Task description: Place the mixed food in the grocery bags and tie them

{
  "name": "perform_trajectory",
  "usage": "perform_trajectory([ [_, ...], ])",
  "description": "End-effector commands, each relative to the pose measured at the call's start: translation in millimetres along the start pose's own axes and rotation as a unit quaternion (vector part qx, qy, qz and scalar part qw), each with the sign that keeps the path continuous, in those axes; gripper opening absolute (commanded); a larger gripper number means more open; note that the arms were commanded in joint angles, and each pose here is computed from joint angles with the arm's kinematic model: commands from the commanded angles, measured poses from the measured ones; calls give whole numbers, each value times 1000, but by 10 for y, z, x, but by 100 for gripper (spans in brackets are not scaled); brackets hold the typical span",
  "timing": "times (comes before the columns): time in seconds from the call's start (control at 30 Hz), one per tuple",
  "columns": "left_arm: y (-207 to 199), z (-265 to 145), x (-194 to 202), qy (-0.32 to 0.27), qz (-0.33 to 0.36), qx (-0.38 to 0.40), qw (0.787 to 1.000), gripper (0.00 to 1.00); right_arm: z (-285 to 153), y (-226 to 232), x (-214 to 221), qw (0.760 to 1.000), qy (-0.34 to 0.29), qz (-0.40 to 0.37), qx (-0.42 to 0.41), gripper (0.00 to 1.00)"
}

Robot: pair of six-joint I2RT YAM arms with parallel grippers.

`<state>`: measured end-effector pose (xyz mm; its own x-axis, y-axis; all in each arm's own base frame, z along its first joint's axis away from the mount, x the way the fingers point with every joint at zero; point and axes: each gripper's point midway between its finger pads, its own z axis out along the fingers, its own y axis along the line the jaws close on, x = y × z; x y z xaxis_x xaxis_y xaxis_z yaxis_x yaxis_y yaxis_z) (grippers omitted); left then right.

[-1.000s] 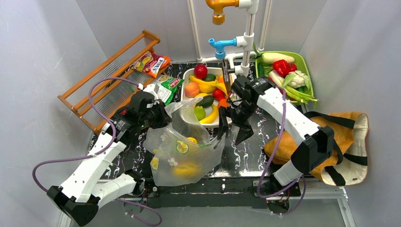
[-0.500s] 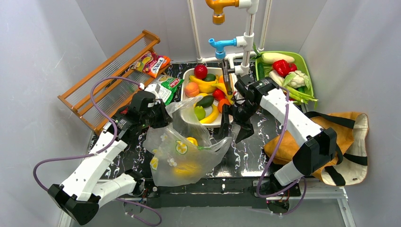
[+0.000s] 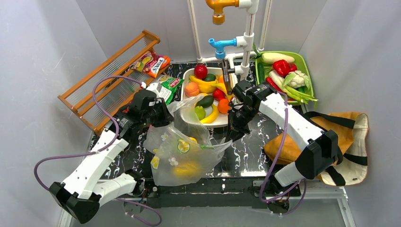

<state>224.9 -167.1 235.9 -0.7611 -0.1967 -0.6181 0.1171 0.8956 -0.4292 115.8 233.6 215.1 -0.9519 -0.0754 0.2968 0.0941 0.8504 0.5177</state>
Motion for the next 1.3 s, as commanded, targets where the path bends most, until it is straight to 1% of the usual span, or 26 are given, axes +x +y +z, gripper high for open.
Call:
perform_trajectory([
  [0.0, -51, -23, -33, 0, 6, 12, 1000, 0, -50, 68, -56, 1000, -16, -8, -4, 1],
  [0.1, -49, -51, -60, -6, 10, 12, 1000, 0, -166, 104, -95, 999, -44, -20, 5, 1],
  [0.13, -51, -70, -71, -7, 12, 12, 1000, 2, -217, 130, -113, 998, -55, -27, 6, 1],
  [0.17, -63, -98, -83, -6, 14, 12, 1000, 6, -269, 157, -132, 997, -67, -33, 8, 1],
  [0.2, -83, -137, -102, -3, 21, 13, 1000, 22, -322, 191, -148, 996, -78, -42, 6, 1],
  [0.23, -108, -193, -127, 6, 33, 13, 999, 35, -363, 231, -162, 995, -87, -50, 2, 1],
  [0.3, -162, -306, -195, 20, 65, 14, 998, 58, -424, 305, -180, 993, -98, -66, -8, 1],
  [0.37, -172, -425, -314, 17, 99, 5, 995, 69, -449, 345, -196, 992, -102, -73, -13, 1],
  [0.4, -177, -480, -398, 7, 115, 1, 993, 72, -461, 360, -197, 992, -104, -76, -15, 1],
  [0.5, -225, -573, -750, -49, 154, -13, 987, 79, -481, 391, -210, 990, -106, -85, -19, 1],
  [0.57, -317, -581, -948, -73, 175, -7, 982, 82, -498, 410, -222, 990, -108, -92, -19, 1],
  [0.73, -463, -223, -1162, -62, 212, -4, 975, 84, -569, 465, -233, 987, -111, -110, -19, 1],
  [0.8, -534, -77, -1161, -47, 221, 10, 974, 84, -593, 472, -229, 987, -111, -116, -16, 1],
  [0.9, -708, 107, -1098, -20, 231, 57, 971, 85, -628, 475, -229, 986, -115, -122, -11, 1],
  [1.0, -766, 271, -1049, 1, 234, 74, 969, 85, -644, 470, -215, 985, -115, -125, -9, 1],
  [1.2, -810, 488, -914, 33, 208, 91, 973, 79, -664, 449, -205, 984, -119, -130, -5, 1],
  [1.27, -759, 519, -876, 39, 205, 82, 975, 74, -668, 449, -202, 984, -120, -130, -4, 1],
])
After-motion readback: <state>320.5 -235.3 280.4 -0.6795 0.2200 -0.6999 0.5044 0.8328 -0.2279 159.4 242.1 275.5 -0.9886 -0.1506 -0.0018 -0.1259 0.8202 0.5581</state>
